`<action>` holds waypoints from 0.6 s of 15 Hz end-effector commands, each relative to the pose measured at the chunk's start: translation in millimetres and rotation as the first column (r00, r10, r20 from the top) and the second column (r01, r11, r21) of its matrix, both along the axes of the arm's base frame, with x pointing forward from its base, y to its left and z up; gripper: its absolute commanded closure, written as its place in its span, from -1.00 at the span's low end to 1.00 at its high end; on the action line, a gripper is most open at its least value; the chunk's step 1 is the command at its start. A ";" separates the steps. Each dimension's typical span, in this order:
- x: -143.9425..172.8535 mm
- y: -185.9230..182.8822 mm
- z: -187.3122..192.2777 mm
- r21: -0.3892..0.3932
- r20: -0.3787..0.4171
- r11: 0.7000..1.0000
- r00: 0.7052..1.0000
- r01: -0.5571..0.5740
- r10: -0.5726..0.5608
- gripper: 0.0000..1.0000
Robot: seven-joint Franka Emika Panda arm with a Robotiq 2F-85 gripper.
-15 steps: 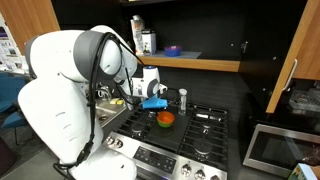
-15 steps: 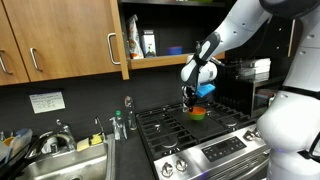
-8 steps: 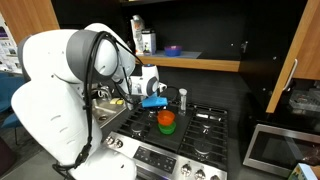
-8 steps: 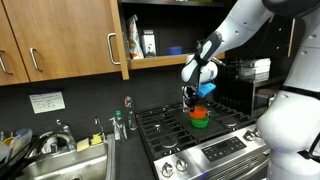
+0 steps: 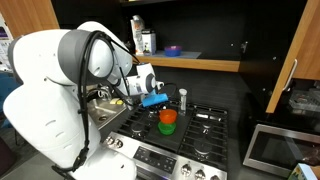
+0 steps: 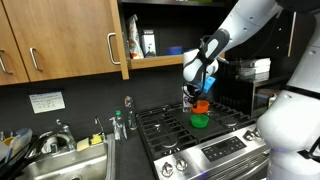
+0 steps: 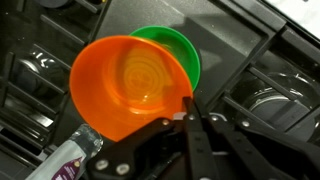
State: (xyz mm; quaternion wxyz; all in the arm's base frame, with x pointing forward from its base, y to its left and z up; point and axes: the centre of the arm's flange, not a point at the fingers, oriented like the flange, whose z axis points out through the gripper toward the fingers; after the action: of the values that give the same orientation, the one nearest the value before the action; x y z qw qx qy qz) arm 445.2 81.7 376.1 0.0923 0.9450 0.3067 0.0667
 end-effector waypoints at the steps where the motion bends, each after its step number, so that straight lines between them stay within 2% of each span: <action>1: -23.7 6.0 45.6 -0.055 0.051 0.998 0.998 -0.042 0.045 0.99; 5: -36.8 13.2 87.9 -0.052 0.101 0.997 0.992 -0.065 0.070 0.99; 9: -50.5 18.2 130.6 -0.037 0.116 0.991 0.985 -0.126 0.129 0.99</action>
State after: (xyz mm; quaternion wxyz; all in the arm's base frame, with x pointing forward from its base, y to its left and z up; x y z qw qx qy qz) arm 408.9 99.3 471.1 0.1285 0.9248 0.3388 0.1161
